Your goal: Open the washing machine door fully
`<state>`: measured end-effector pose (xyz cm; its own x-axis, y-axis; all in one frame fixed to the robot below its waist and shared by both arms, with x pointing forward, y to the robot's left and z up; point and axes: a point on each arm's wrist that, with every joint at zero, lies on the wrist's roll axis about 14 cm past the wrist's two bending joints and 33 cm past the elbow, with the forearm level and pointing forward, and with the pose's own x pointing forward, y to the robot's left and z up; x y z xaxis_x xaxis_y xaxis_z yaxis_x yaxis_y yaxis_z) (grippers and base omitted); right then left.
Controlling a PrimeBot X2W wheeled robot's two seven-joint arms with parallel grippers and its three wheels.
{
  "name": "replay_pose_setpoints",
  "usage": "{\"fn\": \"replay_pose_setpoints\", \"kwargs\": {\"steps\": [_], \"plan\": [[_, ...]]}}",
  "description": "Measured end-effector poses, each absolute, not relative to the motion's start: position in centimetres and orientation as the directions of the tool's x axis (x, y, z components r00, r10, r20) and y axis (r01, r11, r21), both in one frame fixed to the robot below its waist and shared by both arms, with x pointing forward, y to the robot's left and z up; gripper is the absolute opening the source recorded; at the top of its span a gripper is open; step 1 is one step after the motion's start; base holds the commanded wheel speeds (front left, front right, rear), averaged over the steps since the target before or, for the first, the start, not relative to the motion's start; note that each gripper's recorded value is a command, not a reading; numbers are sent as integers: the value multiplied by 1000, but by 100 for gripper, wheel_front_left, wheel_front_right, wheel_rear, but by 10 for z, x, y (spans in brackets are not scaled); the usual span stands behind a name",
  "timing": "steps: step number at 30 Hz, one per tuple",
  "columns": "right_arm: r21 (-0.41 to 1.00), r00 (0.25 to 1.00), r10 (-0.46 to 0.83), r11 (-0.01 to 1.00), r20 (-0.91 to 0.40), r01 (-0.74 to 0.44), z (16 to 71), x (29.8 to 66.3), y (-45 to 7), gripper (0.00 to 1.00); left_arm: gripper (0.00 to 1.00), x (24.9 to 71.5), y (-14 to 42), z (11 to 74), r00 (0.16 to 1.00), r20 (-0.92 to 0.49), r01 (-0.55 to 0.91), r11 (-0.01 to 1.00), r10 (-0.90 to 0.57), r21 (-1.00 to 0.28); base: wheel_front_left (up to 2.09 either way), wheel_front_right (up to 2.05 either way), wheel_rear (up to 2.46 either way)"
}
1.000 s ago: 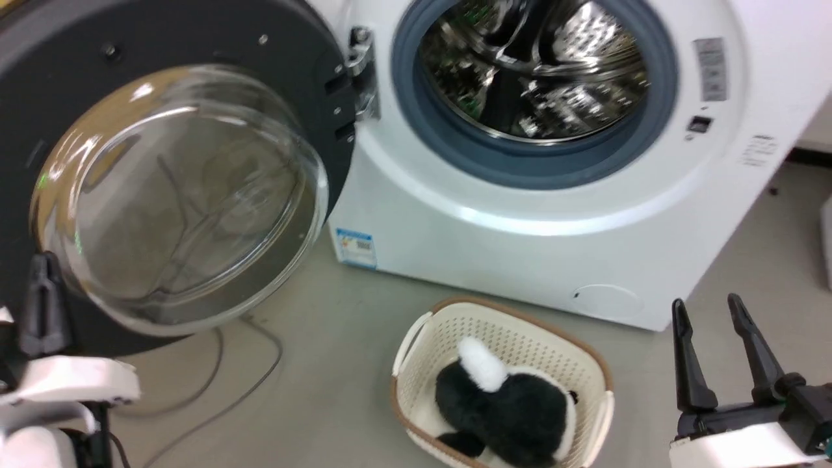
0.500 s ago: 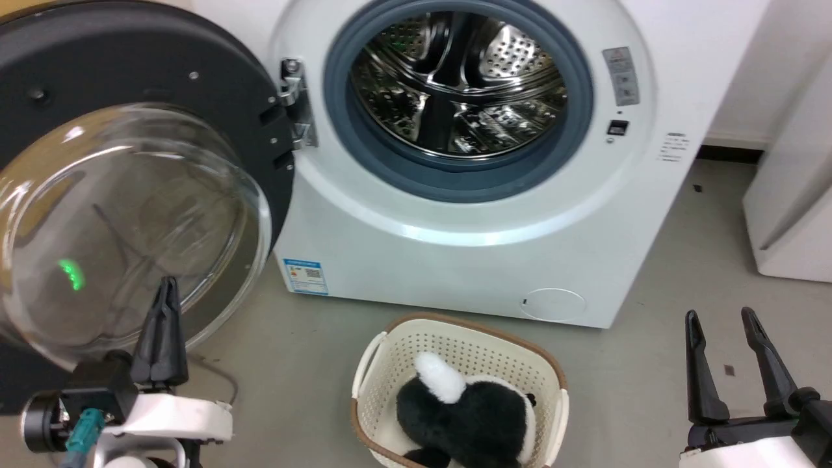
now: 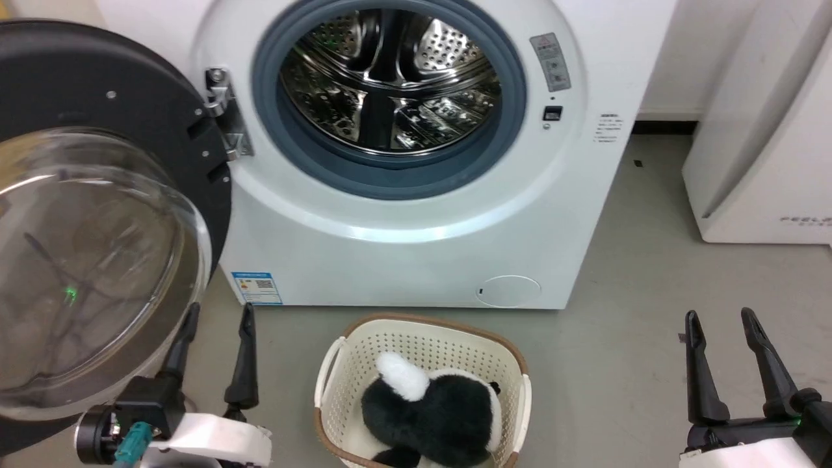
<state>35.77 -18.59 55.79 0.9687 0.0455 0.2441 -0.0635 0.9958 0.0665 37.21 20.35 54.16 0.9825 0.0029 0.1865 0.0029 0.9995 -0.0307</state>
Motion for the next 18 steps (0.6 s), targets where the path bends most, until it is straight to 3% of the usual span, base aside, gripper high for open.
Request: {"fn": "replay_pose_setpoints", "kwargs": {"steps": [9, 10, 18], "plan": [[76, 977, 5, 997, 211, -21, 547, 354, -199, 100, 100, 385, 181, 523, 990, 134, 55, 998, -49, -41, 0, 0, 0], [76, 978, 3, 997, 209, -19, 547, 354, -199, 0, 0, 385, 181, 522, 990, 129, 55, 998, -50, -43, 0, 0, 0], [75, 979, 3, 997, 204, -19, 546, 354, -199, 0, 0, 385, 180, 522, 991, 124, 55, 998, -49, -44, 0, 0, 0]]}}
